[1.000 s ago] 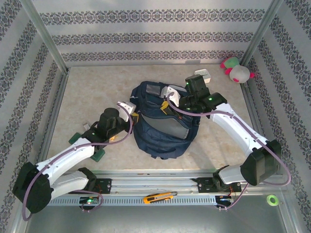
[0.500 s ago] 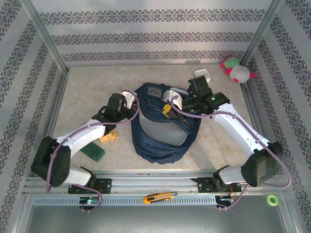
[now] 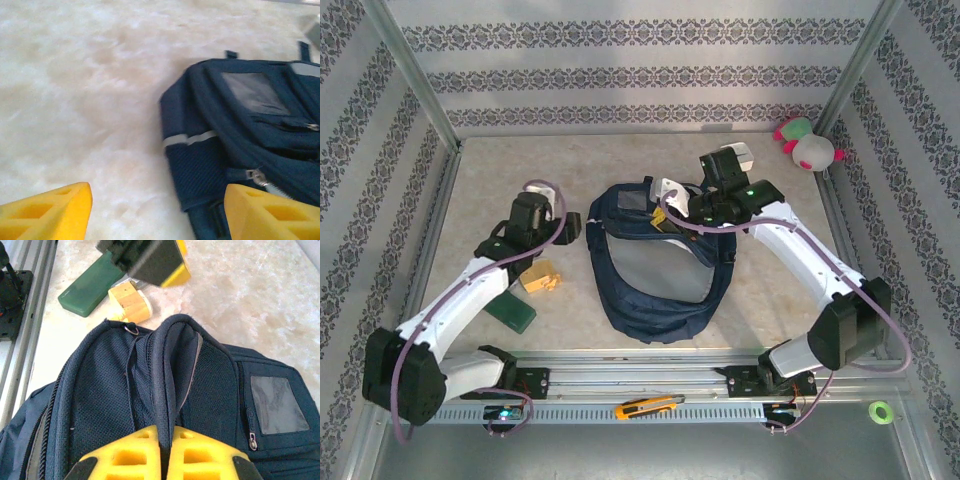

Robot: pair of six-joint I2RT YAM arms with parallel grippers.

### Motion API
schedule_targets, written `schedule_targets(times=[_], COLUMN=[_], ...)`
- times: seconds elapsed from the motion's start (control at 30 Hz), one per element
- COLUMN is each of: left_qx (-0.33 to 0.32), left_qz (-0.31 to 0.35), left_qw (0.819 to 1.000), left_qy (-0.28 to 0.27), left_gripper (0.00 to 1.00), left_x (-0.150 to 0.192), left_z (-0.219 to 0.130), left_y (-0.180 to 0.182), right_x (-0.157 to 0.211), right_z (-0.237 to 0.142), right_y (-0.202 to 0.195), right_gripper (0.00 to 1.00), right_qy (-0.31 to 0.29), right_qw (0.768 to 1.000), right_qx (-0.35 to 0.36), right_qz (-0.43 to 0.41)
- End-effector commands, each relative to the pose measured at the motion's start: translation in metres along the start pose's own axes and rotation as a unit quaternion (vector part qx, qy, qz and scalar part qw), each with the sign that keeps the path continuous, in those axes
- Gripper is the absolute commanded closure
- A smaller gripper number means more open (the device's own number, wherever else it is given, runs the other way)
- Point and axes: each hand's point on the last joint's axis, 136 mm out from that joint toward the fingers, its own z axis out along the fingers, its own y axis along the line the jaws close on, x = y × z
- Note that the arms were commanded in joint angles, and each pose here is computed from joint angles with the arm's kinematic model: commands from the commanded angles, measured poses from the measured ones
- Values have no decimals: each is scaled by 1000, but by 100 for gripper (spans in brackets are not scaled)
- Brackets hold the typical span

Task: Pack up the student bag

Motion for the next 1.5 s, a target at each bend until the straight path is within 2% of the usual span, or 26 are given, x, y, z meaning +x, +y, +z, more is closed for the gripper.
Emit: schedule_targets(times=[0.0,0.03,0.1,0.17,0.23,0.33,0.4,0.47,0.5,0.57,0.63,0.7,0.73,0.87,0.97,1.07,1.17,1.3,1.47], left_qx=[-87,-93,-101,-94,-54,-54,-4,68,96,174,180,182,200,197,179,160,162,161,190], left_qz=[-67,-77,-88,-89,-13,142,240,302,327,391,428,445,456,507,529,540,526,520,496], left_qw=[991,988,983,978,978,967,949,925,912,871,855,851,841,806,784,782,797,797,803], left_qy=[77,93,125,163,199,205,204,218,229,241,231,212,211,231,269,268,247,262,270], left_gripper=[29,27,18,15,13,9,5,5,5,5,4,1,4,7,7,9,9,9,9], left_x=[37,44,56,65,67,58,65,82,89,102,98,89,88,94,107,112,109,117,128], left_z=[-17,-19,-21,-22,-26,-47,-56,-62,-65,-78,-79,-73,-70,-40,-19,4,18,24,32], left_y=[45,51,61,66,58,66,60,45,40,25,25,27,25,39,59,74,77,88,88], right_x=[-32,-31,-29,-26,-23,-19,-17,-17,-18,-19,-20,-21,-23,-27,-30,-32,-34,-32,-30], right_z=[1,3,7,10,11,12,13,13,13,13,12,13,13,14,15,15,15,17,20], right_y=[-10,-11,-11,-10,-9,-6,-6,-5,-5,-3,-2,-1,-1,0,1,2,3,4,3], right_gripper=[100,100,100,100,100,100,100,100,100,100,100,100,100,100,100,100,100,100,100], right_qy=[-43,-42,-40,-36,-33,-31,-28,-28,-30,-33,-35,-39,-41,-47,-49,-48,-48,-45,-41], right_qw=[997,997,997,998,998,998,998,998,998,998,998,998,998,997,997,997,997,998,998], right_qx=[9,6,2,0,1,-1,-2,-4,-6,-10,-12,-17,-20,-26,-25,-25,-25,-25,-27], right_qz=[-60,-59,-59,-58,-58,-56,-56,-55,-54,-55,-56,-54,-52,-47,-49,-49,-48,-46,-44])
